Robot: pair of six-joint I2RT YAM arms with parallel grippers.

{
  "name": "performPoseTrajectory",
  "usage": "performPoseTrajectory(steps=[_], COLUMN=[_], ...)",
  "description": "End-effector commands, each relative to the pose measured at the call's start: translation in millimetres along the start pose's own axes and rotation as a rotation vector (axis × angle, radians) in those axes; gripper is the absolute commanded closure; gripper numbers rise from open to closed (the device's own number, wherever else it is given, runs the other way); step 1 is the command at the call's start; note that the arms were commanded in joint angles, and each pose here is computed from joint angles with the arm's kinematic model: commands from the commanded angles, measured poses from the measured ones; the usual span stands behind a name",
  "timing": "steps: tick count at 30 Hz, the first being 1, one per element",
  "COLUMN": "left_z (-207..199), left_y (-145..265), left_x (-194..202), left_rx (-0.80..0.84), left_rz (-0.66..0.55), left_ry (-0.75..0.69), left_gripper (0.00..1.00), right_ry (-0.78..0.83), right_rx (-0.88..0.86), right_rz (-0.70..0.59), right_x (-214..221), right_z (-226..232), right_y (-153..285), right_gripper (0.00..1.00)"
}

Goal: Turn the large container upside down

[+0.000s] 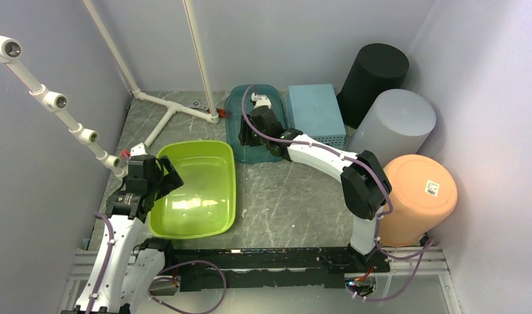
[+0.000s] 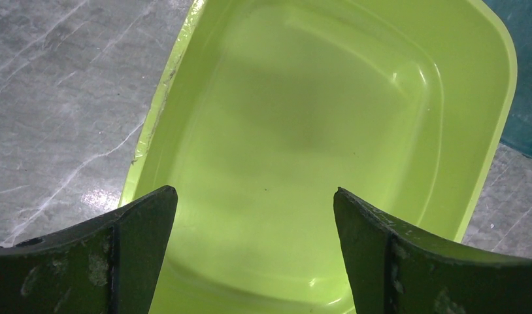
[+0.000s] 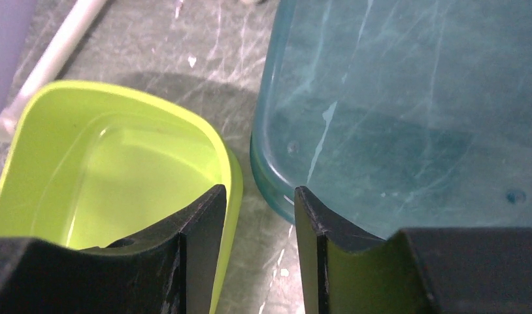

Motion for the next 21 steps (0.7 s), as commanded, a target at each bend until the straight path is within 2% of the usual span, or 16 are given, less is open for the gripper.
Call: performPoseTrajectory(steps=[1,8,12,16,21], left_z=[-5,-8,-11,-15,-15], left_y=[5,10,13,14,16], left_x=[-17,-19,-20,-21,-22], left_rx=[0.032,0.054,0.078,0.106,0.113], left_rz=[-0.060,-0.079,-0.089,-0.097,-0.105], left_ry=[-0.007,-0.004,-0.010,-0.021,-0.024], left_gripper=[0.05,0.05,0.05,0.05,0.05], right_ry=[-0.050,-0.152,-0.174,-0.219,-0.257], right_rx=[-0.057,-0.285,-0.300,-0.322,-0.312], right_rz=[0.041,0.204,0.272,0.341,0.360], right_x=[3,52,85,114,134], right_z=[11,46,52,55,50], right_y=[16,57,63,57,50], right_gripper=[0.54,0.50,0.43,0.43,0.45])
Point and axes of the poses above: each gripper's point midway between its finger pads, its own y axis back along the fingers, its own z axis along the line the jaws close on, x = y × z, the point moved 1 cm from there along y, back along the fingers, and after that the axes turned 11 degrees about -y, right-handed, at the moved point
